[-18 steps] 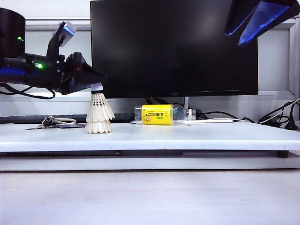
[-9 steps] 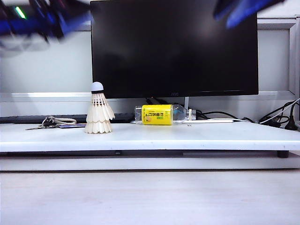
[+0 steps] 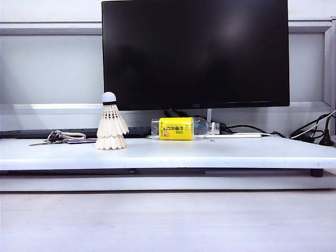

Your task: Stack the badminton balls on the table vertically.

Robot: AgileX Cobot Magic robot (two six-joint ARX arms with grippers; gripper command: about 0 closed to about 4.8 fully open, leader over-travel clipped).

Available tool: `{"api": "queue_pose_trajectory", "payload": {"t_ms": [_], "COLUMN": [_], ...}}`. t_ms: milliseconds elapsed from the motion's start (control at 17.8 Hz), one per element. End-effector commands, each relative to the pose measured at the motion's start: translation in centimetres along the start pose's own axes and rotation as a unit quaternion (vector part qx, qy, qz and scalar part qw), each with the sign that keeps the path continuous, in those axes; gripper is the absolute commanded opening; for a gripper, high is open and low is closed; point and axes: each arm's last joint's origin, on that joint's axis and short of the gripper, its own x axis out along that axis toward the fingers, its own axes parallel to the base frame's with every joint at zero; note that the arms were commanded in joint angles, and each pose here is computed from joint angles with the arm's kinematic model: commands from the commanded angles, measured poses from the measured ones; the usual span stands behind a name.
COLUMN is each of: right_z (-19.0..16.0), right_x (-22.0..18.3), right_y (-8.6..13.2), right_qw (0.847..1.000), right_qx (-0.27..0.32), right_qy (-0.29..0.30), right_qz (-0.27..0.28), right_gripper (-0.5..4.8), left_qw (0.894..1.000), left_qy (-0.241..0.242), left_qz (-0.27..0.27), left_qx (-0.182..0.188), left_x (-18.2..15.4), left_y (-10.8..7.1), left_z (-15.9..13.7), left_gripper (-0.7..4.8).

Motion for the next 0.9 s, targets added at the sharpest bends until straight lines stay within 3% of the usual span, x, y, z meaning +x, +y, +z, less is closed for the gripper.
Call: {"api": "queue_pose_trajectory", "payload": {"t_ms": [56, 168, 281, 393, 449, 505, 618, 786, 898], "right_z": [-1.5, -2.5, -3.8, -5.5, -7.8, -9.2, -10.5, -11.2, -11.5], "right_x": [-1.4, -1.6, -1.9, -2.2, -2.6, -2.8, -3.1, -3.3, -3.2], "right_y": [0.3, 0.5, 0.7, 1.0, 1.4, 1.7, 1.9, 2.1, 2.3], "right_qw": [1.0, 0.999, 0.998, 0.997, 0.996, 0.996, 0.996, 0.994, 0.993], "right_qx": [0.012, 0.026, 0.039, 0.045, 0.049, 0.053, 0.057, 0.086, 0.096], "right_qy": [-0.015, -0.024, -0.045, -0.061, -0.071, -0.073, -0.072, -0.075, -0.062], "right_qz": [-0.015, -0.016, -0.017, -0.018, -0.017, -0.015, -0.014, 0.002, 0.034], "right_gripper": [1.97, 1.97, 1.96, 1.48, 1.38, 1.38, 1.38, 1.38, 0.74], "left_qw": [0.983, 0.975, 0.965, 0.955, 0.937, 0.919, 0.905, 0.899, 0.896], "left_qy": [0.061, 0.069, 0.088, 0.121, 0.19, 0.226, 0.247, 0.247, 0.249], "left_qz": [0.162, 0.198, 0.242, 0.267, 0.294, 0.322, 0.344, 0.352, 0.356], "left_qx": [0.06, 0.069, 0.053, 0.029, 0.001, -0.017, -0.036, -0.081, -0.096], "left_x": [-3.8, -5.3, -6.7, -7.7, -9.0, -9.5, -9.8, -9.9, -10.5], "left_y": [-5.4, -7.7, -9.4, -10.6, -11.8, -12.1, -12.1, -11.9, -12.1], "left_z": [1.4, 1.9, 1.6, 0.8, -0.7, -1.5, -2.0, -2.9, -4.7], "left_gripper": [1.89, 1.82, 1.8, 1.78, 1.52, 0.79, 0.77, 0.62, 0.47]}}
